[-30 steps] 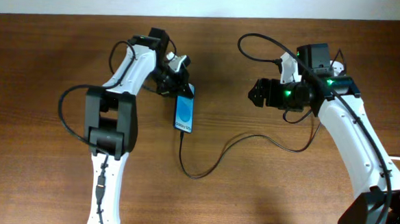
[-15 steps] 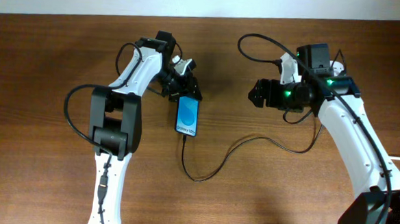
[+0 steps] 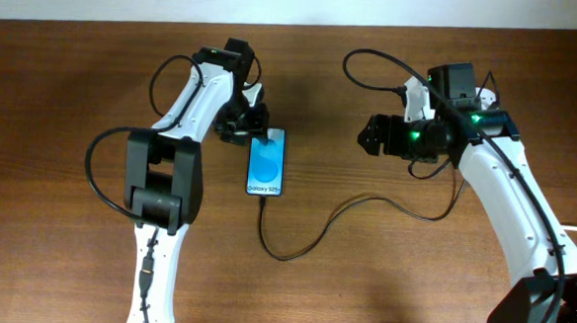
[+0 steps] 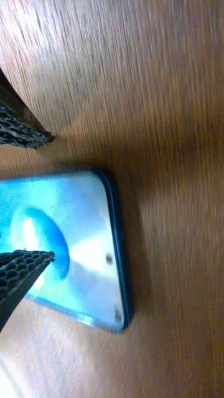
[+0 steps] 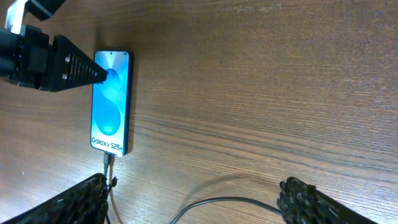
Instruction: Plug charger to phone and switch on socket
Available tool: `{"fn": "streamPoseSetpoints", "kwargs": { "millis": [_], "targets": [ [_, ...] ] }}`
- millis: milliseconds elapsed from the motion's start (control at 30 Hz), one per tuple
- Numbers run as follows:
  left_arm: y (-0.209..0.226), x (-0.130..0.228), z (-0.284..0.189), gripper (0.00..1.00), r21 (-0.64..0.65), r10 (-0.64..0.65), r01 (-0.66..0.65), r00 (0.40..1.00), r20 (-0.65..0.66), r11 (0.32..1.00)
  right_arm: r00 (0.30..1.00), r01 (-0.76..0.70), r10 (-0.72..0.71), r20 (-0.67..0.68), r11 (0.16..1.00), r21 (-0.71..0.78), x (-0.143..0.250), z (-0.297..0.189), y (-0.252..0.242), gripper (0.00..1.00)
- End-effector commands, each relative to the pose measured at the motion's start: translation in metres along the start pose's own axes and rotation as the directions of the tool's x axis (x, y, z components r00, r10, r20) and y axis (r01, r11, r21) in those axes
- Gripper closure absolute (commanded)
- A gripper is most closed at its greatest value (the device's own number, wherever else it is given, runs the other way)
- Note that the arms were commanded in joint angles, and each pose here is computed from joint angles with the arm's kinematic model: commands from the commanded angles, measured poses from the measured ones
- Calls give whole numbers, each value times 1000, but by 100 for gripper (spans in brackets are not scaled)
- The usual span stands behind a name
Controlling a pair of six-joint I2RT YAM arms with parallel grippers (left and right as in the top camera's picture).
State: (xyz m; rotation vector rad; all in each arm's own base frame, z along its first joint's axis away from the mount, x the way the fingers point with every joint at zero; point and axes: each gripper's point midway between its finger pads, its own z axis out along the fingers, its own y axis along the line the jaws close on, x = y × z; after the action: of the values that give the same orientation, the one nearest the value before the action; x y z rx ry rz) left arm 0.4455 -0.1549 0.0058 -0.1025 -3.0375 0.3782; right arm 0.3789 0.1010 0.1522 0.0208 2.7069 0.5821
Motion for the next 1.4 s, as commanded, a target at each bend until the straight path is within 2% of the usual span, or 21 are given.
{"fn": "streamPoseSetpoints", "kwargs": {
  "millis": [0,67,167,333,600,967,1000,1033,1067,1133,1200,1233,1367],
  "targets": [
    [42,6,21,43,-187,-51,44,998,-33,981,1000,19,-19,21,1000,8,-4,-6,1,9],
    [51,5,15,39,-245,-81,74,996,-19,967,1000,16,-16,13,1000,10,-2,-6,1,9],
    [60,-1,-7,37,-311,-82,83,997,14,947,1000,24,-24,-4,999,28,3,-6,-3,7],
    [46,-19,-76,39,-271,-65,103,987,147,957,1000,26,-26,-9,999,28,4,-7,-2,6],
    [14,-14,-170,42,-134,-44,92,945,325,987,997,72,-72,42,997,1,0,-28,10,7],
    [24,25,-291,39,-57,-79,130,837,542,990,974,99,-100,202,995,16,3,-105,24,7],
    [27,28,-299,34,-53,-84,136,825,559,989,972,84,-89,219,996,33,2,-115,19,7],
    [32,32,-309,1,-48,-94,149,811,578,988,966,52,-63,250,997,52,-1,-133,11,7],
    [37,35,-312,1,-46,-104,160,807,582,986,956,1,-25,292,997,82,-4,-162,-4,7],
    [40,39,-310,1,-59,-106,168,816,568,984,948,-36,-1,318,993,109,-6,-183,-16,7],
    [56,41,-312,1,-133,-99,211,813,573,968,935,-129,55,351,973,192,-4,-209,-45,7],
    [59,41,-313,1,-148,-98,221,811,577,964,926,-183,86,367,954,239,-1,-219,-61,7],
    [59,41,-313,0,-147,-98,221,812,576,964,894,-308,180,409,912,271,5,-236,-97,7]
  ]
}}
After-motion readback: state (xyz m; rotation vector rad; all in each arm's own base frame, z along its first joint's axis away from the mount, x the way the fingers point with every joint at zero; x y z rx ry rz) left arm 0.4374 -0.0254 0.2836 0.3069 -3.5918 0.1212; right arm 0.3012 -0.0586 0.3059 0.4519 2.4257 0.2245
